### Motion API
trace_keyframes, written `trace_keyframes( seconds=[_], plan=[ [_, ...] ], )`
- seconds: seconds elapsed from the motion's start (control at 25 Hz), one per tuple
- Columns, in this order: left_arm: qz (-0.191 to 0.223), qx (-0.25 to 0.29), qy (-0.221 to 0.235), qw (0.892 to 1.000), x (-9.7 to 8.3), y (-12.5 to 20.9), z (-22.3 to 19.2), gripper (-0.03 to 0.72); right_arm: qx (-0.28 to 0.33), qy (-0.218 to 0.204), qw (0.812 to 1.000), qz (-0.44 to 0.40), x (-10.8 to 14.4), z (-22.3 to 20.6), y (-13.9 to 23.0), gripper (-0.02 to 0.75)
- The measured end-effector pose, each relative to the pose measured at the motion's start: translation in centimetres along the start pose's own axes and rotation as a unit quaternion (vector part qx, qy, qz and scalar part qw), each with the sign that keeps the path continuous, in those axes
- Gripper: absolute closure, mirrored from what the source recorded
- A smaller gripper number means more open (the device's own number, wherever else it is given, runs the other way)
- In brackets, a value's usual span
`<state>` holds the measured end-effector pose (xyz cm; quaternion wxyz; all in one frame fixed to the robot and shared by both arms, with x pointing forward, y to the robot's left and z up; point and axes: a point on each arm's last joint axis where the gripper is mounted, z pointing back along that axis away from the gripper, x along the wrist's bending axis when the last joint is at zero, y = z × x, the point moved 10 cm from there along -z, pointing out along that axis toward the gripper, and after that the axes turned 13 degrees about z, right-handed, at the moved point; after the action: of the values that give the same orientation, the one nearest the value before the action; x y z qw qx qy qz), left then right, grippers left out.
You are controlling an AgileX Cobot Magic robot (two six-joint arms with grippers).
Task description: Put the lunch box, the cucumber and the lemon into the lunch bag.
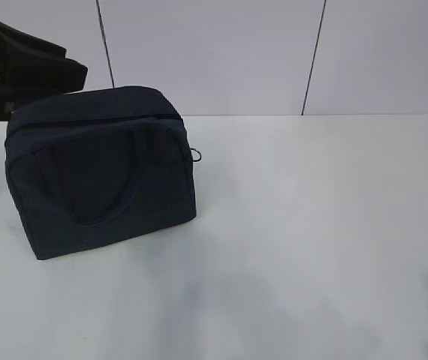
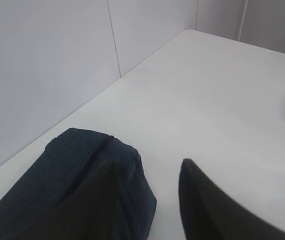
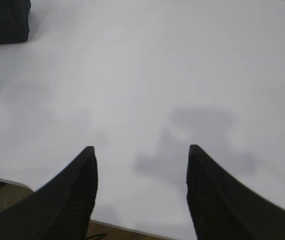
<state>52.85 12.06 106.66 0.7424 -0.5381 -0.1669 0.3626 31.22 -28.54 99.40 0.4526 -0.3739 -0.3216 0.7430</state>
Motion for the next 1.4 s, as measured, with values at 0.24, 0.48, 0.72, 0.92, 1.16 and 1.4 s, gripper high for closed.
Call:
trace_keyframes(
  seconds=[0.24, 0.48, 0.72, 0.92, 1.16, 1.4],
  plan=[
    [0.0, 0.0, 0.0, 1.0, 0.0, 0.0, 0.0, 0.382, 0.0, 0.0, 1.0, 0.0, 0.0, 0.0, 0.0, 0.301],
    [0.001, 0.002, -0.002, 1.0, 0.1, 0.1, 0.0, 0.382, 0.0, 0.0, 1.0, 0.0, 0.0, 0.0, 0.0, 0.301],
    [0.007, 0.07, -0.097, 0.993, 3.7, 2.6, 0.6, 0.382, 0.0, 0.0, 1.0, 0.0, 0.0, 0.0, 0.0, 0.301],
    [0.033, 0.078, -0.226, 0.97, 7.6, 2.8, 3.6, 0.382, 0.001, 0.001, 1.0, 0.0, 0.0, 0.0, 0.0, 0.301],
    [0.049, -0.025, -0.326, 0.944, 9.1, -1.3, 9.5, 0.382, 0.001, 0.002, 1.0, 0.001, -0.1, 0.0, 0.0, 0.301],
    [0.075, -0.105, -0.329, 0.935, 6.6, -3.4, 15.2, 0.382, 0.001, 0.002, 1.0, 0.001, -0.1, 0.0, 0.0, 0.302]
  ],
)
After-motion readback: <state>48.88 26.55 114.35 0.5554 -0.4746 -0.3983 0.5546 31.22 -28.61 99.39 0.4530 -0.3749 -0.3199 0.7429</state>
